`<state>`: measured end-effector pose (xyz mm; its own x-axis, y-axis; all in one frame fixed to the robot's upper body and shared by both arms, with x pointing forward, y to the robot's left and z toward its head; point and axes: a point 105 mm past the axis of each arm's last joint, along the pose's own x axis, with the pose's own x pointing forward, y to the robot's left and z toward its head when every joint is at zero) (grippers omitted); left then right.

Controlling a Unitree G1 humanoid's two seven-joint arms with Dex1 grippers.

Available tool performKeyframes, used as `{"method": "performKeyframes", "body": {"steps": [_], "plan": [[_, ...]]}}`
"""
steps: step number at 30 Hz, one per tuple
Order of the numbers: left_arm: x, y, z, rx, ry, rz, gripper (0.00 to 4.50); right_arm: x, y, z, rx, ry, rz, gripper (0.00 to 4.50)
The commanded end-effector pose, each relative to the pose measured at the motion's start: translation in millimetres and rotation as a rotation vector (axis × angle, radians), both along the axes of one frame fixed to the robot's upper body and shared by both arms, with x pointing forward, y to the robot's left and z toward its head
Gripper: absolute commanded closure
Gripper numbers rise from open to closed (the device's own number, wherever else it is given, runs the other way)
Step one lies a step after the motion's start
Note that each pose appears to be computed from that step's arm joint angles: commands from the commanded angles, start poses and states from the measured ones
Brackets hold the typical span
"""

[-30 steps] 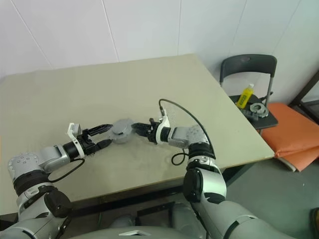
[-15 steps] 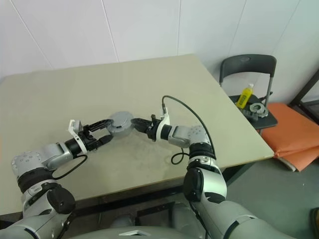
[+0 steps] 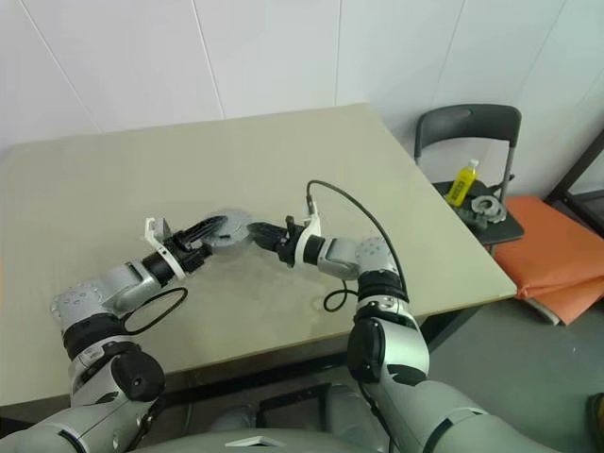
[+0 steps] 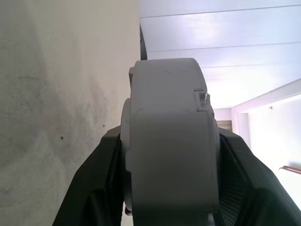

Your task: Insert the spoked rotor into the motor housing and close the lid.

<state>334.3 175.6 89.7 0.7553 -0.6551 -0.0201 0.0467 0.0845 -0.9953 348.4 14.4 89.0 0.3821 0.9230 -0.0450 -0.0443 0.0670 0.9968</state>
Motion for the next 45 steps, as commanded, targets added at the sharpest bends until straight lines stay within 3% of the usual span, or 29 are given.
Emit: {"method": "performKeyframes", "body": {"steps": [1,4,12,18,22,29,37,39,45], "plan": [[2.2,-1.3,9.2,0.036,-0.033,-0.01,2.33,-0.1,19.2,30.2,0.086,-0.078,0.033,3.28],[-0.2,-3.9,6.6,0.027,-0.02,-0.03,2.33,-0.2,18.9,33.3,0.087,-0.102,0.036,3.28],[1.8,-0.1,3.3,-0.015,0.0,0.011,2.33,-5.8,20.6,53.6,0.118,-0.204,0.078,0.63],[15.8,18.6,19.1,-0.112,-0.071,0.19,2.33,-22.4,25.6,49.7,0.057,-0.272,0.168,0.63],[28.2,50.2,22.0,-0.061,-0.092,0.425,2.33,-20.8,24.4,42.7,-0.063,-0.369,0.161,0.63],[34.3,90.0,19.9,0.101,-0.123,0.682,2.33,-15.5,17.1,47.0,-0.141,-0.484,0.155,0.63],[19.8,158.9,7.2,0.538,-0.083,1.112,2.33,-19.8,14.3,38.4,-0.271,-0.627,0.214,0.63],[15.9,164.9,5.4,0.661,-0.094,1.14,2.33,-20.9,13.6,34.8,-0.311,-0.656,0.234,0.63],[10.8,175.5,6.2,0.84,-0.115,1.194,2.33,-24.1,12.3,30.8,-0.343,-0.686,0.266,0.63]]}}
